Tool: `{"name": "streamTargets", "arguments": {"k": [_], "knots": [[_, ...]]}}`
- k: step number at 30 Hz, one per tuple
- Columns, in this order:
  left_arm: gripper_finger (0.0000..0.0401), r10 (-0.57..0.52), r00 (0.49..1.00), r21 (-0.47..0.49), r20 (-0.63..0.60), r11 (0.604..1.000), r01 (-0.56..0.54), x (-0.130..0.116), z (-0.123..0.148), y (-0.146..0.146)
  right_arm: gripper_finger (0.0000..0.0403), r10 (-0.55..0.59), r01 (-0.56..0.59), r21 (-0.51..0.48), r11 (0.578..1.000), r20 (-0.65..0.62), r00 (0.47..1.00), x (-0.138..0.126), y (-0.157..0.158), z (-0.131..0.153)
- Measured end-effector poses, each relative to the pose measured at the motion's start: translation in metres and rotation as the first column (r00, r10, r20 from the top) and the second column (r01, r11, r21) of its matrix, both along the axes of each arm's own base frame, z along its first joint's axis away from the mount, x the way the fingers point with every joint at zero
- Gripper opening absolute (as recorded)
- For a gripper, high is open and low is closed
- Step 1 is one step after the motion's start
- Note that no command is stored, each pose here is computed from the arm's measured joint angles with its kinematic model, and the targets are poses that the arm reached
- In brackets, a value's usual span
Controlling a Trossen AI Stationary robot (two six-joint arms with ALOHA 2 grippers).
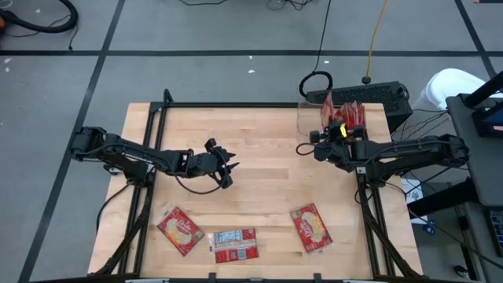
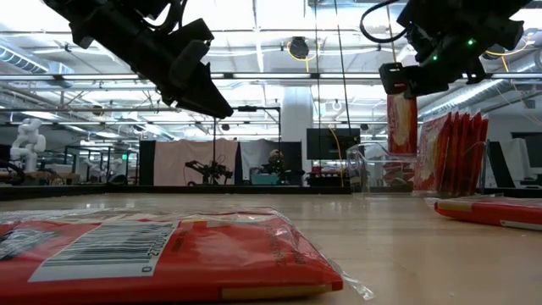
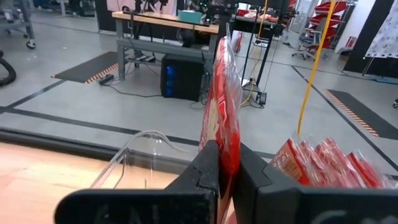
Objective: Sort popcorn bags into baskets
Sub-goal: Put the red popcorn bag into the transparent bin
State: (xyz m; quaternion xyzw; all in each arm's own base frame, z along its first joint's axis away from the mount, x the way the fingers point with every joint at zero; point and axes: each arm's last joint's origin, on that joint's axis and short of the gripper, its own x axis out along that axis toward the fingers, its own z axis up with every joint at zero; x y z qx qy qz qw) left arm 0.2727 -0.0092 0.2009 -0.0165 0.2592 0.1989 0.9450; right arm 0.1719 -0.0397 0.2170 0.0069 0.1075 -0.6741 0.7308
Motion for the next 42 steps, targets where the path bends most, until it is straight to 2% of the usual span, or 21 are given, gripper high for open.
{"name": "streamTargets", "arguments": {"k": [11,23,29,42], "knots": [[0.0153,0.0,1.0,0.001,0.0,1.0,0.0,0.0,0.0,0.0,0.0006,-0.002,0.001,0.033,0.999,0.022,1.0,-0.008,0.001,-0.021],[0.0172,0.0,1.0,0.001,0.0,1.0,0.0,0.0,0.0,0.0,0.0006,-0.005,0.005,0.033,0.999,-0.012,1.0,-0.01,0.0,-0.022],[0.0175,0.0,1.0,0.0,0.0,1.0,0.0,0.0,0.0,0.0,0.0006,-0.006,0.006,0.074,0.997,-0.009,1.0,-0.01,-0.005,-0.024],[0.0152,-0.027,1.0,-0.018,-0.002,0.999,0.027,0.0,0.0,-0.001,0.0007,0.004,0.0,0.099,0.995,-0.036,0.999,-0.012,-0.005,-0.025]]}}
